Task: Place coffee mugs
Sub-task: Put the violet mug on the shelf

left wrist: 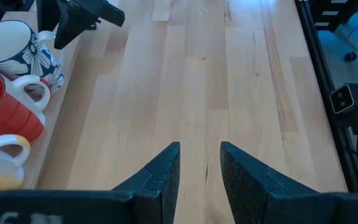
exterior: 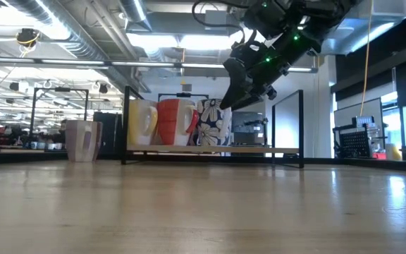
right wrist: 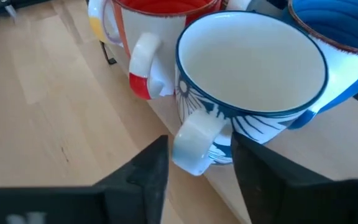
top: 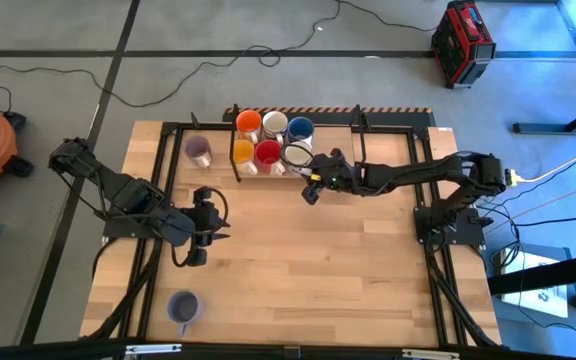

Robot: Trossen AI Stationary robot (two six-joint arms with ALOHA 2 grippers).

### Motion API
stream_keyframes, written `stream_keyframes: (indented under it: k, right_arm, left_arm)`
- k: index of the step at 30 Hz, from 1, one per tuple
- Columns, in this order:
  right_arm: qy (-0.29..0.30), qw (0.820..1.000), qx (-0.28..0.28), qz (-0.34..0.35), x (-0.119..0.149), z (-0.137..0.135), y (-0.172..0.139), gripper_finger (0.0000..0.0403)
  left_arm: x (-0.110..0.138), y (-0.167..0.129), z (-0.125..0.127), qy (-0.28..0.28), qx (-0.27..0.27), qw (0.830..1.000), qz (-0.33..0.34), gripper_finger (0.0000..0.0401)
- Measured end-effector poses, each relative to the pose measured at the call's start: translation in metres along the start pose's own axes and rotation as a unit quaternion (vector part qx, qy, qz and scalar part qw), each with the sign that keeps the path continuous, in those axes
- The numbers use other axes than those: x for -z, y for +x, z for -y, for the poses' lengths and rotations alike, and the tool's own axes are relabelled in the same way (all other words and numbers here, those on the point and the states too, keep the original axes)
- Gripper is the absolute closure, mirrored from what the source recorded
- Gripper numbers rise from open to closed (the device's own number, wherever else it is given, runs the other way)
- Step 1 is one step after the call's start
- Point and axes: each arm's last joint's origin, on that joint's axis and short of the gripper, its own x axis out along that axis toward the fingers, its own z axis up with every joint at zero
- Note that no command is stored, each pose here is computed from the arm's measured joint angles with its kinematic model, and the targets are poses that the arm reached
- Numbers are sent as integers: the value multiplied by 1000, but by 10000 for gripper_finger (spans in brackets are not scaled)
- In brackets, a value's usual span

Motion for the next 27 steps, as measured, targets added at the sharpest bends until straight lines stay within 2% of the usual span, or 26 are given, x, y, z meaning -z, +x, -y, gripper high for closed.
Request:
stream_keyframes:
  k: [6, 11, 14, 20, 27]
  right_arm:
    - [5, 999, -29, -35, -12, 0, -13, 203]
    - [21, 994, -72, -81, -29, -4, -35, 197]
    - [31, 991, -78, -105, -34, -11, -52, 197]
    - [54, 984, -130, -111, -28, -51, -89, 196]
    - [66, 982, -145, -101, 3, -108, -131, 196]
  left_arm:
    - [0, 0, 0, 0, 0, 1000, 0, 292]
    - [1, 0, 0, 2, -1, 1000, -4, 292]
    - [1, 0, 0, 3, -3, 1000, -6, 292]
    - [2, 0, -1, 5, -4, 1000, -10, 283]
    - [0, 2, -6, -4, -11, 1000, -12, 220]
